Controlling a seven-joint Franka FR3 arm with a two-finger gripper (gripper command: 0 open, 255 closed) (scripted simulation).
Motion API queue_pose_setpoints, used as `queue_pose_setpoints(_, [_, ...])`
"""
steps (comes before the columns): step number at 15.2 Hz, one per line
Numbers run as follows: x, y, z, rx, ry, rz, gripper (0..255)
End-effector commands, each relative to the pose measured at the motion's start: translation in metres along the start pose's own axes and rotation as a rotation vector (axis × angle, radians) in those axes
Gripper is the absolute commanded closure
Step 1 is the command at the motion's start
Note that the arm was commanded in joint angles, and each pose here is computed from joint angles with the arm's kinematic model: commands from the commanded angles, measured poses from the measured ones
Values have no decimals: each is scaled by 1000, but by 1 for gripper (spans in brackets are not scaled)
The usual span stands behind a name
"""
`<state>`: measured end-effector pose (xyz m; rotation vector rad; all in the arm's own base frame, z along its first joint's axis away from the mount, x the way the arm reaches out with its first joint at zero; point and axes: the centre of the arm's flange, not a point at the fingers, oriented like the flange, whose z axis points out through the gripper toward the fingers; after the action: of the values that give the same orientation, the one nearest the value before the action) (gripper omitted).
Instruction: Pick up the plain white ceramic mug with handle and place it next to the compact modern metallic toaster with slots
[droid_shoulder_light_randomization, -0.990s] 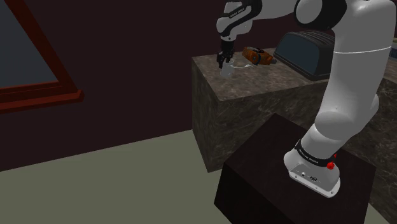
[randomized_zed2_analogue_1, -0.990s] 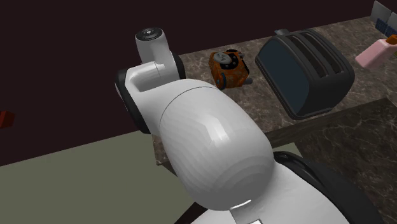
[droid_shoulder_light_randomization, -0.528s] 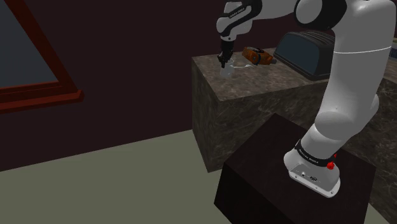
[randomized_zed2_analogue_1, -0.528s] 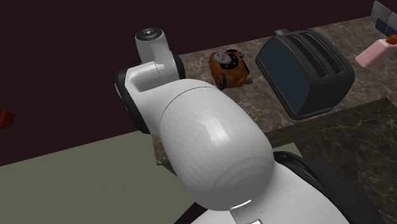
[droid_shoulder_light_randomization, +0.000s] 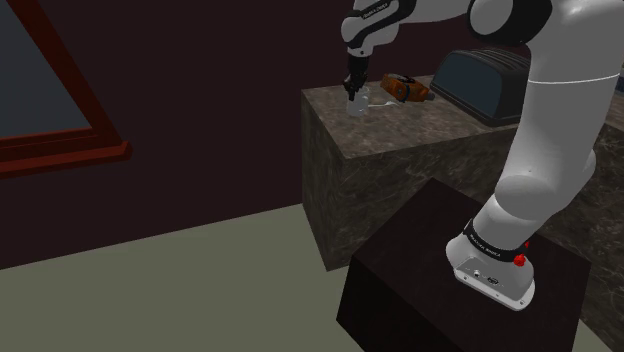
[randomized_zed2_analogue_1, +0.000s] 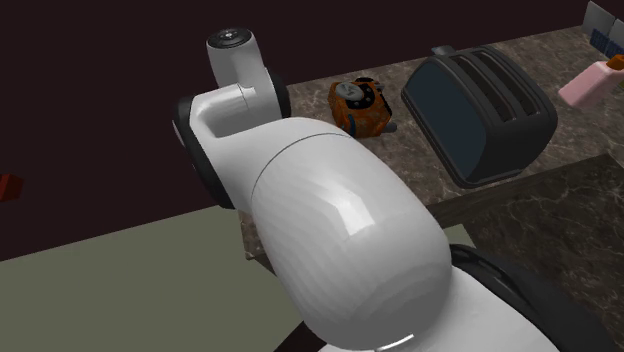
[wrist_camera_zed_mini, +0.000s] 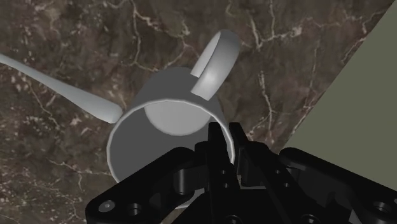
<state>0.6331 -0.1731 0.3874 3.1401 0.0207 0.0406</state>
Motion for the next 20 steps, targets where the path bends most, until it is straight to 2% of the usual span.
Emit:
queue_pose_setpoints(1, [0,0,-10,0,0,0,255])
queue_pose_setpoints(20, [3,0,-111,0,0,0,255])
